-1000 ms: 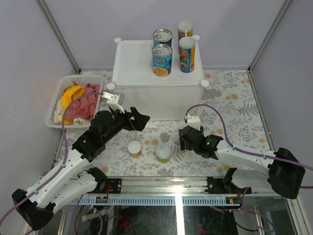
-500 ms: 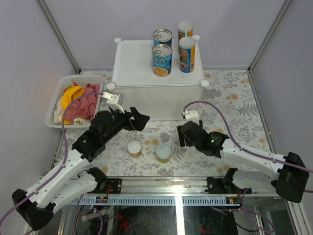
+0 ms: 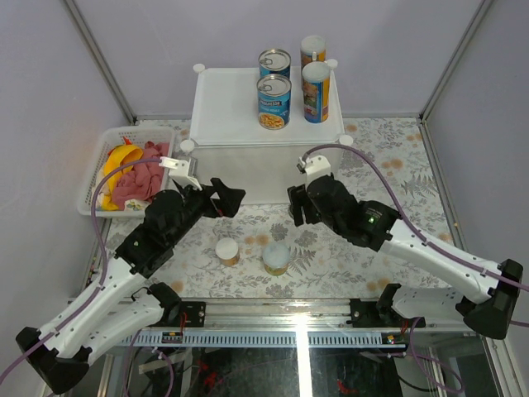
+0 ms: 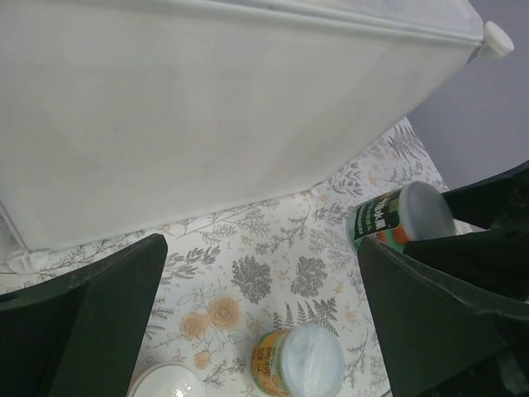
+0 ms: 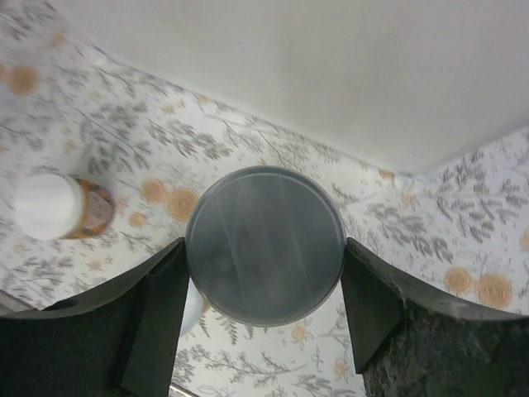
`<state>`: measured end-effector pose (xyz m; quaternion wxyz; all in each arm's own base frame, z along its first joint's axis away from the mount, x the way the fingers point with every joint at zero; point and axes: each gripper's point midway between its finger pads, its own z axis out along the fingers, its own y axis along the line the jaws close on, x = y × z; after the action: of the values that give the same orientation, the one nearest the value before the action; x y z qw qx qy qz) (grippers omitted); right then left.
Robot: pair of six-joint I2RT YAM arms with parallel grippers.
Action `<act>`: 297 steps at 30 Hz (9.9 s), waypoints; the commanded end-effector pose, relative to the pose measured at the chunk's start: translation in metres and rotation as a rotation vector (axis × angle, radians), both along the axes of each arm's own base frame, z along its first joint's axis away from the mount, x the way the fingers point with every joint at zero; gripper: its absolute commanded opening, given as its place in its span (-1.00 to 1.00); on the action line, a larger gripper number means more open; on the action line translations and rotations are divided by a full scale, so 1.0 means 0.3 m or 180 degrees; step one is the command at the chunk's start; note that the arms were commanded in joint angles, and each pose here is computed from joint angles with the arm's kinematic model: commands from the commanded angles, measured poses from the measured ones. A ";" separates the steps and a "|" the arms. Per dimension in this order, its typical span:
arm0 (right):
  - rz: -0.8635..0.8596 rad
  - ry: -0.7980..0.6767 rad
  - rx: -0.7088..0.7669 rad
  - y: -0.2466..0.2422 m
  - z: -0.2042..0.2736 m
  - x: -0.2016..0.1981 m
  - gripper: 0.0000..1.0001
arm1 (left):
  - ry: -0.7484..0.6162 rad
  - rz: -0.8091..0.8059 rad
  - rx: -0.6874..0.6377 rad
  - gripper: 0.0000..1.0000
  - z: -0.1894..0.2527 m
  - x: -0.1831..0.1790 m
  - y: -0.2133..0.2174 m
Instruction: Place and organize the canned foods onto the counter
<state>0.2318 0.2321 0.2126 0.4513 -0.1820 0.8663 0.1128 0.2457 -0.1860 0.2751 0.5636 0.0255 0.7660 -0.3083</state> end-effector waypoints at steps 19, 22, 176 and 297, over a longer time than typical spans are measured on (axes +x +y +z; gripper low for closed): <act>0.0939 -0.0973 0.0940 0.443 0.807 0.154 -0.79 | -0.0551 0.0953 -0.0241 0.96 0.305 0.078 0.160; 0.0952 -0.1000 0.0895 0.505 0.828 0.201 -0.80 | -0.0620 0.0974 -0.0234 0.96 0.332 0.084 0.163; 0.0369 -0.1836 0.1236 0.142 0.973 0.213 0.11 | -0.1284 0.0857 0.0492 0.03 0.339 0.716 0.075; 0.2263 0.0582 -0.0084 0.727 -0.315 -0.209 0.69 | -0.0184 0.1579 0.0273 1.00 0.338 0.178 0.324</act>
<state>0.1644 0.4236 0.0941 0.2692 -0.4597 0.8122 0.2377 0.3035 -0.0926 0.3685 0.6333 -0.1340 0.7507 -0.1318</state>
